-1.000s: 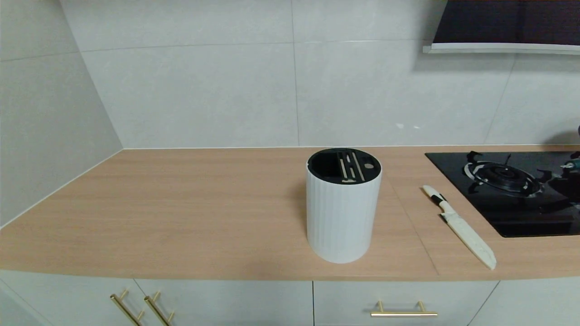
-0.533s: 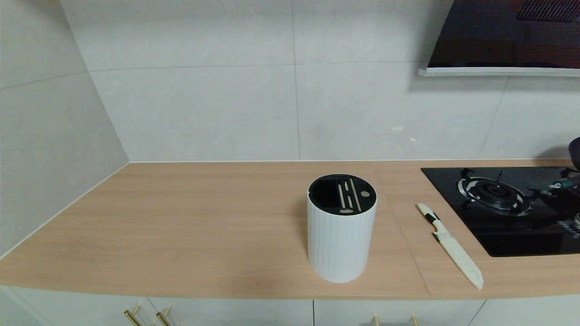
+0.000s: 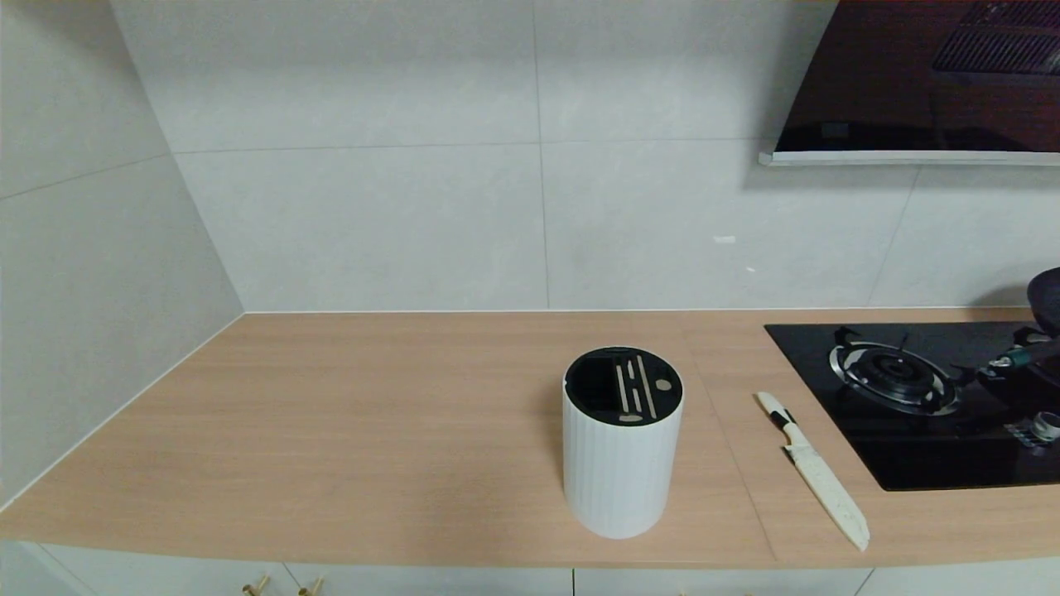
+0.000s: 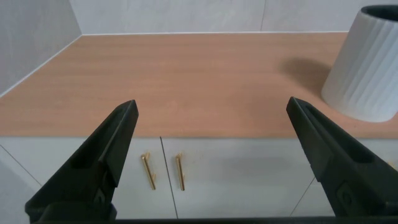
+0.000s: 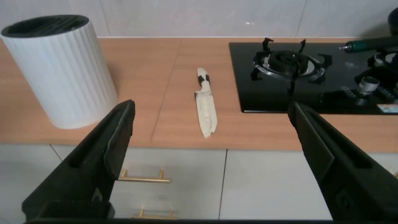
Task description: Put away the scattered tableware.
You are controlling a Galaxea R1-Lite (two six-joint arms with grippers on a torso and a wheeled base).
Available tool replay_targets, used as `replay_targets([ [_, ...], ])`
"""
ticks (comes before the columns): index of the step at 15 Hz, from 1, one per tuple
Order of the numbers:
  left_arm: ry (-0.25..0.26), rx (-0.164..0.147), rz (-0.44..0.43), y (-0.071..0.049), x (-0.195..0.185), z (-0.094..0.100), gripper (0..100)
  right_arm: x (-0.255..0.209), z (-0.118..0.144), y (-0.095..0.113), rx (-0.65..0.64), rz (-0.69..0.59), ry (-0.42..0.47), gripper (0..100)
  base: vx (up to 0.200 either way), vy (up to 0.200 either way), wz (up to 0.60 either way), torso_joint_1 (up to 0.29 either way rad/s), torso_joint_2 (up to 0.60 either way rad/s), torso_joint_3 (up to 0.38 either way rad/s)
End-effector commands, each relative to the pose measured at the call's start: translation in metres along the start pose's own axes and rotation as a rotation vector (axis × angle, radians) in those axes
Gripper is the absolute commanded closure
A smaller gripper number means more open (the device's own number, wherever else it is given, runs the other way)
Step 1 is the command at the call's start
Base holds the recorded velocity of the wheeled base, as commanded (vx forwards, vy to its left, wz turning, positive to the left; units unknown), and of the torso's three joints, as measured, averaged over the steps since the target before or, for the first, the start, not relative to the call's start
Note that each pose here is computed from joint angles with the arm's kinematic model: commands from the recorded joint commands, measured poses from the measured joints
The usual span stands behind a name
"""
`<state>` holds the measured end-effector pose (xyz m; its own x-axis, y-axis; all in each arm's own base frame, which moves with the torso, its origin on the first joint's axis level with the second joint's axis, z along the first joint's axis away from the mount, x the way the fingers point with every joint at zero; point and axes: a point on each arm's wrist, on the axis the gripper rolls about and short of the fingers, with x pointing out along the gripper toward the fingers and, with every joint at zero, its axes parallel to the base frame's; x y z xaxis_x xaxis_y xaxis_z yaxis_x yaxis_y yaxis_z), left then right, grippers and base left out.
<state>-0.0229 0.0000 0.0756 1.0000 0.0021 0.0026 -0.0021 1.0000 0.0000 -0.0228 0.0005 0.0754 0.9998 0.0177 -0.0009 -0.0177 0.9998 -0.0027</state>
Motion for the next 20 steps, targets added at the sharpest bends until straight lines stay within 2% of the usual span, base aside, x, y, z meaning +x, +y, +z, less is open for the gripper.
replay_targets([
  [1, 0.001, 0.0, 0.002, 0.0, 0.0, 0.0, 0, 0.0, 0.0, 0.0, 0.0, 0.001, 0.001, 0, 0.0, 0.0, 0.0, 0.0, 0.0, 0.0],
  [13, 0.001, 0.0, 0.001, 0.0, 0.0, 0.0, 0, 0.0, 0.002, 0.0, -0.003, 0.001, 0.001, 0, 0.0, 0.0, 0.0, 0.0, 0.0, 0.0],
  [14, 0.001, 0.0, 0.002, 0.0, 0.0, 0.0, 0, -0.001, 0.038, -0.001, 0.027, 0.036, -0.027, 0, 0.0, 0.0, 0.0, 0.0, 0.0, 0.0],
  [17, 0.001, 0.0, 0.001, 0.0, 0.0, 0.0, 0, 0.025, 0.069, 0.0, 0.029, 0.148, 0.122, 0, 0.0, 0.0, 0.0, 0.0, 0.0, 0.0],
  [20, 0.001, 0.0, 0.002, 0.0, 0.0, 0.0, 0, 0.065, 0.086, 0.006, 0.018, 0.169, 0.31, 0, 0.0, 0.0, 0.0, 0.0, 0.0, 0.0],
])
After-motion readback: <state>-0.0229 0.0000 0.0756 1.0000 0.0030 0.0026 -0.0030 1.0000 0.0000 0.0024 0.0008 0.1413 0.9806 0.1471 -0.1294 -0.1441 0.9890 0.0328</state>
